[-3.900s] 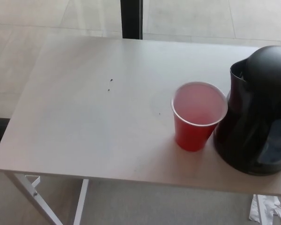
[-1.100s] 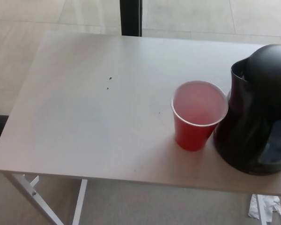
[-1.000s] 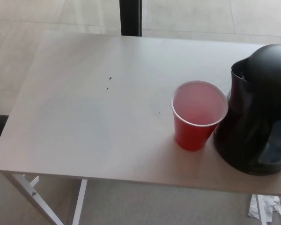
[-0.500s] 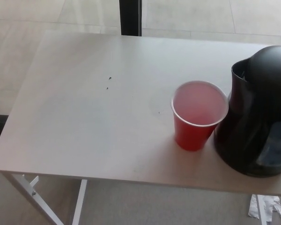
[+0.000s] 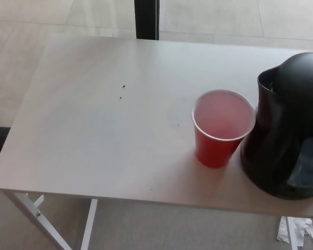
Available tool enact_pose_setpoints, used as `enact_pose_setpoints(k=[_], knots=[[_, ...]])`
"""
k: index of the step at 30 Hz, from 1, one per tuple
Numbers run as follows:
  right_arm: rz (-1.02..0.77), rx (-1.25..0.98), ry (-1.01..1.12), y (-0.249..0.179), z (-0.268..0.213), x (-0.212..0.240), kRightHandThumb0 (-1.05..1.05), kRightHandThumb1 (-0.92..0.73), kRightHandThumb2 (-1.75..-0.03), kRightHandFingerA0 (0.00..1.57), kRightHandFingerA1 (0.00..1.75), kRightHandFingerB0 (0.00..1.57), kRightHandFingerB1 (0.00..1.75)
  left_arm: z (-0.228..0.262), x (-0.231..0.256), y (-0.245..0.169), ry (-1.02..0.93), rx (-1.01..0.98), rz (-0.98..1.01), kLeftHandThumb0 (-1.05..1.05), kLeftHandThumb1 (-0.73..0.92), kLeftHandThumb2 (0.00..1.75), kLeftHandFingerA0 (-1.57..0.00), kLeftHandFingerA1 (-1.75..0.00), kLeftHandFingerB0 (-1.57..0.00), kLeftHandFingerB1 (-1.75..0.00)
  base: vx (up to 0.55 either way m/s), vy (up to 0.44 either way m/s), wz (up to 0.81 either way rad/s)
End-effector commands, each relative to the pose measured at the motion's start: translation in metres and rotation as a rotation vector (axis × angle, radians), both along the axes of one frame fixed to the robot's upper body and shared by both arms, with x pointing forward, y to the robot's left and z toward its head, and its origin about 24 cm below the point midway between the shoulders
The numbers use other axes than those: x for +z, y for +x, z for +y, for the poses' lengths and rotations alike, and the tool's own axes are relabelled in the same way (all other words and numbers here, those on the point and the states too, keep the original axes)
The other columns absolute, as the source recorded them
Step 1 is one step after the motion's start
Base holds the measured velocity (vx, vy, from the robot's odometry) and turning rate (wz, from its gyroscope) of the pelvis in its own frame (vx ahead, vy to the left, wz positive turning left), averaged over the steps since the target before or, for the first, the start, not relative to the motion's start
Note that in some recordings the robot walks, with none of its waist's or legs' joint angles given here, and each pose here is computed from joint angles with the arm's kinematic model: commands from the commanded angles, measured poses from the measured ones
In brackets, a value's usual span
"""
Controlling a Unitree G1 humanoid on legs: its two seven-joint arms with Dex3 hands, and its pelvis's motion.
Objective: The robot uses its right hand to lift up a kettle kept on the middle of the desk by its handle and tilt it into a glass kept next to it to pour out water
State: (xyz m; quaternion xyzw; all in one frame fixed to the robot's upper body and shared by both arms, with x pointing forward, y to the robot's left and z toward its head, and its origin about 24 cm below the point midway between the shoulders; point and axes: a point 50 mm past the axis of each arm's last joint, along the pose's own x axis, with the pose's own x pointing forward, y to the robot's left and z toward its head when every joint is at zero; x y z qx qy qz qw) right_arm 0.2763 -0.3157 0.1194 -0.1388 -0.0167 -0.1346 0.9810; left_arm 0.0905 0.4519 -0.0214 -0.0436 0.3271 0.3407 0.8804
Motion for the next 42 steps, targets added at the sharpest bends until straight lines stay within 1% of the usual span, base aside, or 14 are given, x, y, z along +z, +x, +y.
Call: enact_pose_setpoints(k=[1,4,6,13,14,19,20,21,32,37,38,39,40,42], knots=[[-0.141,0.022,-0.068,0.003,0.009,0.025,-0.08,-0.45,-1.26,1.02,1.73,0.9,1.52,0.006,0.009,0.002,0.027,0.013,-0.014,-1.05,0.38,1.24,-1.32,-1.08,-0.9,-1.61,0.0,0.0,0.0],[-0.164,0.075,-0.146,0.006,0.017,0.035,-0.07,-0.41,-1.38,0.98,1.75,0.86,1.58,0.007,0.009,0.002,0.015,0.022,-0.024,-1.05,0.37,1.22,-1.26,-1.15,-0.88,-1.61,0.0,0.0,0.0],[-0.191,0.125,-0.15,0.008,0.027,0.043,-0.06,-0.42,-1.36,1.06,1.73,0.87,1.5,0.007,0.009,0.003,0.023,0.022,-0.016,-1.05,0.39,1.25,-1.28,-1.12,-0.87,-1.6,0.0,0.0,0.0],[-0.228,0.175,-0.151,0.011,0.041,0.052,-0.05,-0.45,-1.3,1.04,1.7,0.92,1.53,0.008,0.011,0.006,0.031,0.008,-0.005,-1.05,0.37,1.23,-1.29,-1.13,-0.9,-1.6,0.0,0.0,0.0],[-0.235,0.179,-0.169,0.013,0.045,0.055,-0.05,-0.44,-1.32,1.01,1.74,0.89,1.57,0.008,0.011,0.006,0.027,0.009,-0.016,-1.05,0.36,1.23,-1.34,-1.04,-0.93,-1.55,0.0,0.0,0.0],[-0.223,0.186,-0.187,0.015,0.049,0.057,-0.08,-0.44,-1.29,0.99,1.73,0.87,1.57,0.008,0.012,0.007,0.027,0.001,-0.014,-1.05,0.37,1.22,-1.26,-1.15,-0.91,-1.57,0.0,0.0,0.0],[-0.217,0.186,-0.195,0.015,0.049,0.057,-0.13,-0.47,-1.15,1.27,1.42,1.08,1.3,0.008,0.011,0.007,0.025,0.01,-0.013,-1.05,0.37,1.22,-1.29,-1.12,-0.9,-1.59,0.0,0.0,0.0],[-0.213,0.183,-0.2,0.016,0.049,0.058,-0.07,-0.49,-1.18,0.97,1.74,0.85,1.58,0.008,0.011,0.007,0.023,0.009,-0.017,-1.05,0.36,1.21,-1.29,-1.11,-0.9,-1.57,0.0,0.0,0.0],[-0.1,0.147,-0.257,0.023,0.053,0.075,-0.16,-0.32,-1.43,0.99,1.67,0.9,1.46,0.009,0.015,0.011,0.044,-0.003,-0.016,-1.05,0.39,1.25,-1.3,-1.12,-0.89,-1.6,0.0,0.0,0.0],[-0.101,0.161,-0.304,0.031,0.058,0.091,-0.19,-0.33,-1.34,0.98,1.71,0.88,1.49,0.01,0.016,0.012,0.04,0.011,-0.026,-1.05,0.37,1.24,-1.33,-1.08,-0.9,-1.58,0.0,0.0,0.0],[-0.101,0.173,-0.312,0.032,0.059,0.095,-0.22,-0.4,-1.19,1.25,1.4,1.03,1.24,0.01,0.016,0.012,0.037,0.011,-0.028,-1.05,0.37,1.22,-1.3,-1.1,-0.91,-1.58,0.0,0.0,0.0],[-0.095,0.175,-0.311,0.032,0.059,0.097,-0.22,-0.4,-1.19,1.25,1.4,1.03,1.24,0.01,0.016,0.013,0.037,0.011,-0.027,-1.05,0.37,1.22,-1.3,-1.1,-0.91,-1.58,0.0,0.0,0.0],[-0.088,0.176,-0.314,0.032,0.06,0.1,-0.18,-0.38,-1.24,0.95,1.75,0.83,1.52,0.01,0.017,0.013,0.041,0.008,-0.029,-1.05,0.37,1.22,-1.27,-1.13,-0.92,-1.56,0.0,0.0,0.0],[-0.082,0.208,-0.36,0.033,0.066,0.112,-0.19,-0.41,-1.17,0.96,1.75,0.8,1.53,0.011,0.019,0.015,0.063,0.002,-0.015,-1.05,0.38,1.25,-1.27,-1.16,-0.92,-1.58,0.0,0.0,0.0]])
